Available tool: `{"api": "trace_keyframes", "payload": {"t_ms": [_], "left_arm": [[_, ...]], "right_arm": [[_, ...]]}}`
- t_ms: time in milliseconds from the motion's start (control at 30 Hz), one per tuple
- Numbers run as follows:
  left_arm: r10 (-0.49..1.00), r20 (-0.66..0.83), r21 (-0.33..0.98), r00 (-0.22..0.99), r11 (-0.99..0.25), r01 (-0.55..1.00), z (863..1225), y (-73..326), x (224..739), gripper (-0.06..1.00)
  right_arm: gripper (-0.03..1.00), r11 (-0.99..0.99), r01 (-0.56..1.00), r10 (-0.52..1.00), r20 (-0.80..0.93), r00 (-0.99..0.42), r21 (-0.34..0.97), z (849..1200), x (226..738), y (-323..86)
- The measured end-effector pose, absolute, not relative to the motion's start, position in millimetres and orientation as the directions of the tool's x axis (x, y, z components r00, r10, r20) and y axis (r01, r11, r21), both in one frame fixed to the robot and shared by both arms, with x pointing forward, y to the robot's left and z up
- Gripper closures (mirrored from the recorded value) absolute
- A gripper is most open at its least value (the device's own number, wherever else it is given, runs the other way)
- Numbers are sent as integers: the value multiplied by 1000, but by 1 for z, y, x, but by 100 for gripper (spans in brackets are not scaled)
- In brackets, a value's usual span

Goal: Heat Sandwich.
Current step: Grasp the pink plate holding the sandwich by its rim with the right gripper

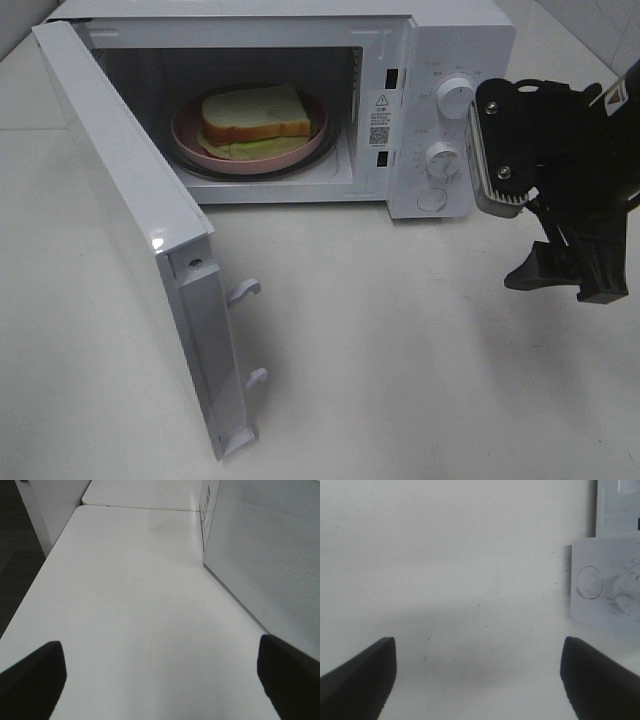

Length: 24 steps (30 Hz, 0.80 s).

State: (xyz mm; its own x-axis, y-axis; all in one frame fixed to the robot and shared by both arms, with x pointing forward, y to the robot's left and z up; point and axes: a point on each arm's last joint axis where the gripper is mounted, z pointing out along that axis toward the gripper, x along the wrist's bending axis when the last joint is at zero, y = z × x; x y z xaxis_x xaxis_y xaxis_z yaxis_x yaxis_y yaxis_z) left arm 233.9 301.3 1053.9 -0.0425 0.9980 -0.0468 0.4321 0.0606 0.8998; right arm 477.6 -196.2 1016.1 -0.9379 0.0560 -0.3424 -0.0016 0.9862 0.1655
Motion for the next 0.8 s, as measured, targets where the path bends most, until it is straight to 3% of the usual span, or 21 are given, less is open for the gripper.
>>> {"api": "trace_keyframes", "payload": {"t_ms": [367,800], "left_arm": [[998,-47,900,-43,61,432,1054,301,234,-2],[998,-47,900,-43,61,432,1054,301,234,-2]], "right_arm": [[11,990,-102,-48,-440,-897,100,1035,483,-167],[11,978,-190,-139,-426,-894,81,1026,504,-118]]}}
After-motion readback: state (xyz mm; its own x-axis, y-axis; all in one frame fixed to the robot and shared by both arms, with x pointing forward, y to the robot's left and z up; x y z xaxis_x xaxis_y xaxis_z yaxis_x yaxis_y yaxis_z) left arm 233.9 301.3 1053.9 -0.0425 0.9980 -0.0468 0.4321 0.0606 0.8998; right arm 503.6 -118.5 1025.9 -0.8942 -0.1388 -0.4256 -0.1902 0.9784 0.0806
